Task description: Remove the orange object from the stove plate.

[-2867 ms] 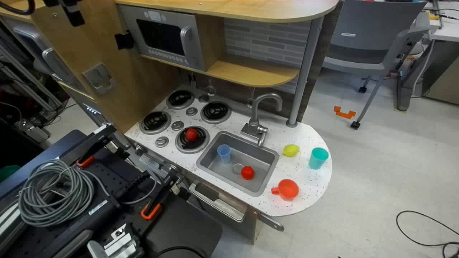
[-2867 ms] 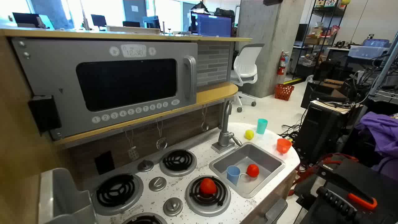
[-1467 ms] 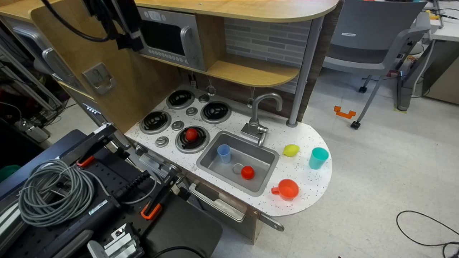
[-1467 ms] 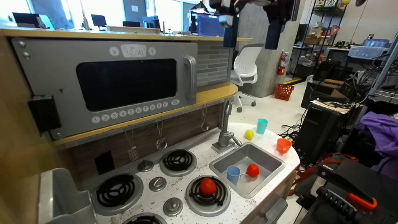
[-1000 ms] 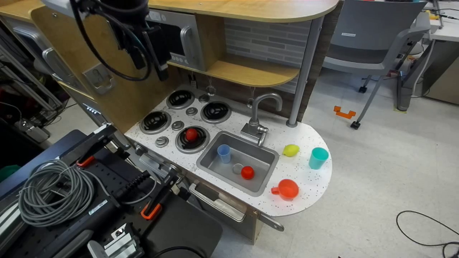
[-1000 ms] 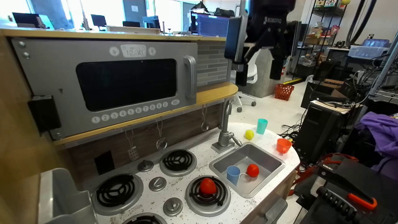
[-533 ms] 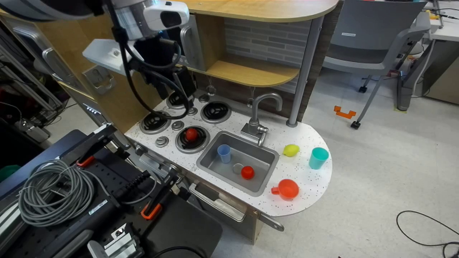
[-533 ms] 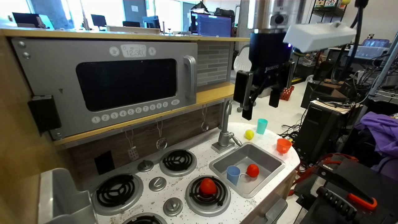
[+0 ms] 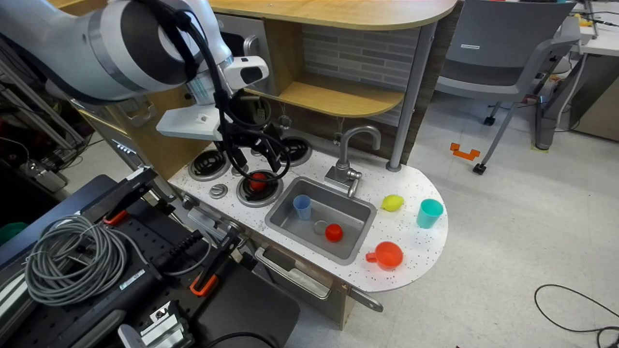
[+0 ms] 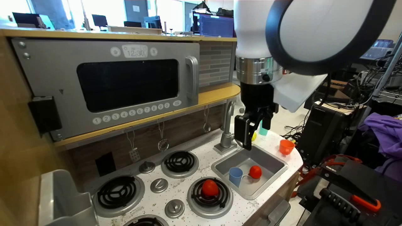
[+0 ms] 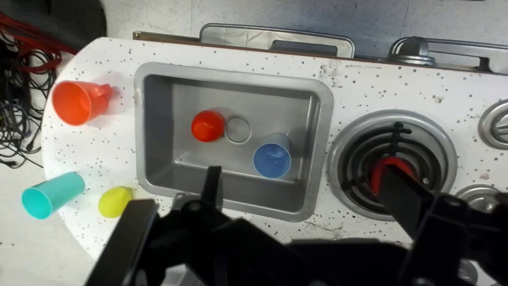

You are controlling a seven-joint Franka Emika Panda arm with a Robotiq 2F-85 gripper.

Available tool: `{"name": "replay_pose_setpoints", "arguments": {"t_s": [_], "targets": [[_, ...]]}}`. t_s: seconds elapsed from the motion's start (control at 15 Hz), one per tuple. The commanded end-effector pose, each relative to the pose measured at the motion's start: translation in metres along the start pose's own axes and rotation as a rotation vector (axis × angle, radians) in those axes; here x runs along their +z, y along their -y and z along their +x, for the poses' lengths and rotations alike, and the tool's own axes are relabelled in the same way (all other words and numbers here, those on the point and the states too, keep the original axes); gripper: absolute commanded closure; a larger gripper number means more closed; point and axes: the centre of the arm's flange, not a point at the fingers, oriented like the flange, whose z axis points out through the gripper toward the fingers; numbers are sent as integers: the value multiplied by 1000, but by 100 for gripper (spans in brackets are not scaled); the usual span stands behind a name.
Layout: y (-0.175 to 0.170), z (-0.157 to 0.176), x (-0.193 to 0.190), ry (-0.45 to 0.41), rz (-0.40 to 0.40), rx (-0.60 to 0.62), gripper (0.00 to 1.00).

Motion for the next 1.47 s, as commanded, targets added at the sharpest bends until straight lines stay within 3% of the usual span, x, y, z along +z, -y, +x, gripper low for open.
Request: {"name": "replay_pose_setpoints", "arguments": {"t_s": [0.0,0.27,0.6,1.4], "targets": [[30,32,26,-32,0,-22,0],[60,60,41,-27,59,32,0],[77,84,66,-19,71,55,0],[117,75,132,45,10,-33,0]]}}
